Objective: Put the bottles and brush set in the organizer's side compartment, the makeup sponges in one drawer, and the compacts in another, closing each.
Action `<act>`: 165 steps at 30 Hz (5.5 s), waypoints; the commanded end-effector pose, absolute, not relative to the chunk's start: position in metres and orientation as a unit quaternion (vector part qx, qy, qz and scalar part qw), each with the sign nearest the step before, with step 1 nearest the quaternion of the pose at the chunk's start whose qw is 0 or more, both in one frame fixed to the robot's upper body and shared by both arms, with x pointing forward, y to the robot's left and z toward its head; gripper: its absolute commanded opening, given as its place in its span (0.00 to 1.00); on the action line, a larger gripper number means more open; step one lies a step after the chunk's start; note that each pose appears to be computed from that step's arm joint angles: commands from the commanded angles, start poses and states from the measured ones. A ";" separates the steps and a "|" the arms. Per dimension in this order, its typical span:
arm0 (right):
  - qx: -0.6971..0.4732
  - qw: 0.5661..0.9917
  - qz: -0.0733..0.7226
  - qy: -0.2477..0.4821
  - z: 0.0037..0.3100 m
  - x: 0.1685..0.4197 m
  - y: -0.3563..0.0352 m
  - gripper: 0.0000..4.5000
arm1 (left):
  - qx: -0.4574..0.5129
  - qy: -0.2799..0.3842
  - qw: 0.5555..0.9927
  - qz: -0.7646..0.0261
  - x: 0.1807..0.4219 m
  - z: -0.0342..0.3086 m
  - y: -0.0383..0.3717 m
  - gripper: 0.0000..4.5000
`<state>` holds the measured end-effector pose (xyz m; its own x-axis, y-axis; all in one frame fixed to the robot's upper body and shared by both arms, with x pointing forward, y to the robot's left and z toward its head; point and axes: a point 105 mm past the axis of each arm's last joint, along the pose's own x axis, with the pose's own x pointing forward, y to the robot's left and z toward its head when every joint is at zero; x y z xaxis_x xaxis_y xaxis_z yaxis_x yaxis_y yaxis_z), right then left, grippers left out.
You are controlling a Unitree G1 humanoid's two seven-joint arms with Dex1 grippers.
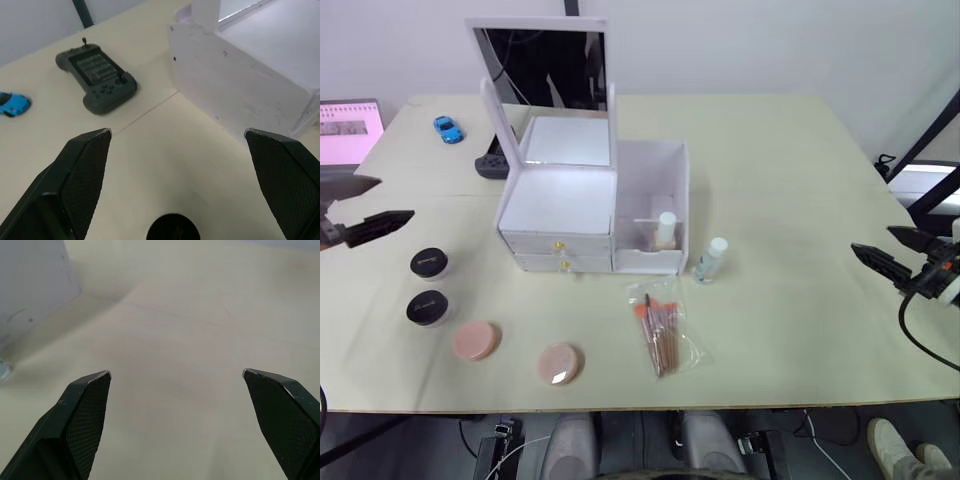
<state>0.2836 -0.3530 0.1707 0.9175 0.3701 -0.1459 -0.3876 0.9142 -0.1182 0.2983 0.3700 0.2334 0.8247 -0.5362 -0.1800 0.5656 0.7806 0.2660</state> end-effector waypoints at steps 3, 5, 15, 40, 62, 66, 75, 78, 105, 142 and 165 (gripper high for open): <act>-0.103 0.976 0.190 0.038 0.201 0.297 -0.345 0.99 | 0.164 -0.038 0.934 -0.314 0.308 0.275 0.342 1.00; -0.095 0.974 0.201 0.033 0.211 0.303 -0.332 0.99 | 0.159 -0.056 0.923 -0.345 0.311 0.283 0.321 1.00; -0.107 0.916 0.383 0.044 0.227 0.290 -0.195 0.99 | 0.110 -0.035 0.842 -0.527 0.288 0.259 0.188 1.00; -0.116 0.914 0.375 0.107 0.168 0.304 -0.152 0.70 | 0.137 -0.016 0.812 -0.567 0.276 0.238 0.132 1.00; -0.107 0.887 0.445 0.058 0.234 0.295 -0.133 0.16 | 0.134 -0.035 0.835 -0.532 0.296 0.238 0.142 1.00; -0.111 0.843 0.525 0.037 0.281 0.273 -0.112 0.16 | 0.138 -0.048 0.847 -0.511 0.299 0.238 0.151 1.00; -0.151 0.815 0.559 -0.019 0.327 0.286 -0.081 0.16 | 0.137 -0.058 0.864 -0.481 0.296 0.238 0.167 1.00; -0.167 0.815 0.555 -0.004 0.316 0.305 -0.071 0.16 | 0.140 -0.068 0.869 -0.471 0.293 0.241 0.175 1.00; -0.209 0.796 0.563 0.080 0.217 0.351 -0.031 0.16 | 0.129 -0.072 0.884 -0.443 0.275 0.253 0.188 1.00; -0.159 0.922 0.353 -0.007 0.250 0.287 -0.270 1.00 | 0.109 0.012 0.970 -0.216 0.269 0.221 0.395 1.00; -0.108 0.870 0.480 0.026 0.265 0.280 -0.206 1.00 | 0.024 0.062 0.945 -0.320 0.256 0.272 0.332 1.00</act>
<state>0.2852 -0.2166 0.2503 0.5673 0.8077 -0.1608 -0.8232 0.5501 -0.1407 0.2622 0.3440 0.2430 0.7945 -0.5855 -0.1613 0.5915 0.8062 -0.0130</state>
